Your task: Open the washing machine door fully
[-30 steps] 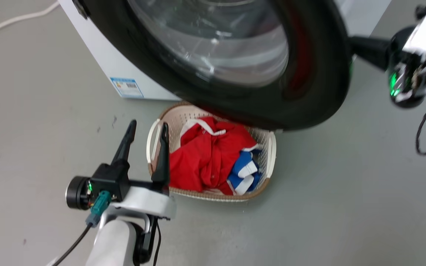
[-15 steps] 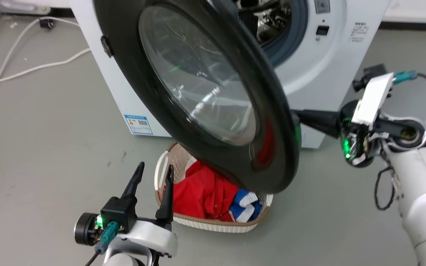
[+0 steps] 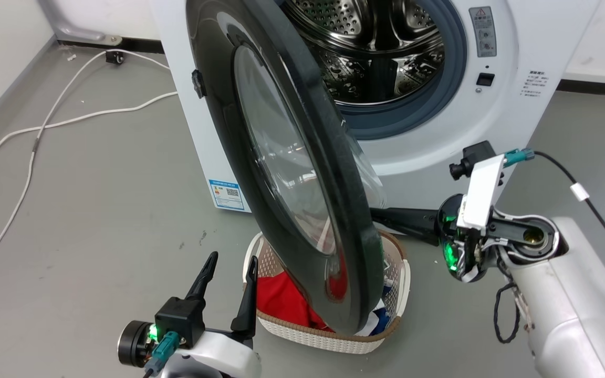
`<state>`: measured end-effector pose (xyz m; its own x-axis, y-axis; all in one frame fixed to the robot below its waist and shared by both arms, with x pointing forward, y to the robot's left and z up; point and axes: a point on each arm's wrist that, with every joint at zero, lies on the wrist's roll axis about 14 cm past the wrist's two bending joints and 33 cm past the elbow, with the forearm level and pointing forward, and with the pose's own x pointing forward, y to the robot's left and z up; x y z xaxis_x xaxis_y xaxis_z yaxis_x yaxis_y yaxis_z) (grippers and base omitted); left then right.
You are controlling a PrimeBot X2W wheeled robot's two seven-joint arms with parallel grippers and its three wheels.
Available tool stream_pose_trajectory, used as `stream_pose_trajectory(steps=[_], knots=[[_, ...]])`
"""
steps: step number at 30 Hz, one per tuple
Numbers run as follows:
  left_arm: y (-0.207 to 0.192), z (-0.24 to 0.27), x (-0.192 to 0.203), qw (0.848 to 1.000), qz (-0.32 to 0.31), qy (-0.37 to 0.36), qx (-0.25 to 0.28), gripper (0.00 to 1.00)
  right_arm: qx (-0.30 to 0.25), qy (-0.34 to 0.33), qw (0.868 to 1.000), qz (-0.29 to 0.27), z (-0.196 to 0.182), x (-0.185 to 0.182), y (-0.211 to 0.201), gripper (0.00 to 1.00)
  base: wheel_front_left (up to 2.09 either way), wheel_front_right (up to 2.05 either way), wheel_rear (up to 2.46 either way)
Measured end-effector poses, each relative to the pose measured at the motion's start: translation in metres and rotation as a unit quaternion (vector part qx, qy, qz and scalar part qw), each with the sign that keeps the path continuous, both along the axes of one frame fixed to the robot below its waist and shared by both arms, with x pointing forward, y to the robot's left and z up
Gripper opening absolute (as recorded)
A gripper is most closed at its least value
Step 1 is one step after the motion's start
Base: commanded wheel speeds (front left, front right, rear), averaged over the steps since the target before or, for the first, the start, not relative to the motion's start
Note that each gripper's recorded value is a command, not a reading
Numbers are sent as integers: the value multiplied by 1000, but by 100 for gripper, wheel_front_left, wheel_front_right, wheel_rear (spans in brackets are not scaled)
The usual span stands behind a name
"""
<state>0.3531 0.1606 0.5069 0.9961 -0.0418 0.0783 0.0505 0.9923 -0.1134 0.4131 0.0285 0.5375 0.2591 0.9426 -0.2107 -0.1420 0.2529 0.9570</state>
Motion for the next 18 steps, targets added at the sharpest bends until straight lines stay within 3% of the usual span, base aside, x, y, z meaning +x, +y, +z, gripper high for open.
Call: stream_pose_trajectory(steps=[7, 12, 18], knots=[[-2, -1, -5, 1000, -1, 1, -3, 100, 18, -12, 999, -31, 3, -5, -2, 0, 0, 0, 0], [-7, 2, -5, 1000, -9, -4, -4, 100, 44, -35, 989, -138, 9, 9, -30, 0, 0, 0, 0], [-15, 5, -1, 1000, -21, -9, -8, 100, 72, -43, 962, -258, 5, 11, -79, 0, 0, 0, 0]])
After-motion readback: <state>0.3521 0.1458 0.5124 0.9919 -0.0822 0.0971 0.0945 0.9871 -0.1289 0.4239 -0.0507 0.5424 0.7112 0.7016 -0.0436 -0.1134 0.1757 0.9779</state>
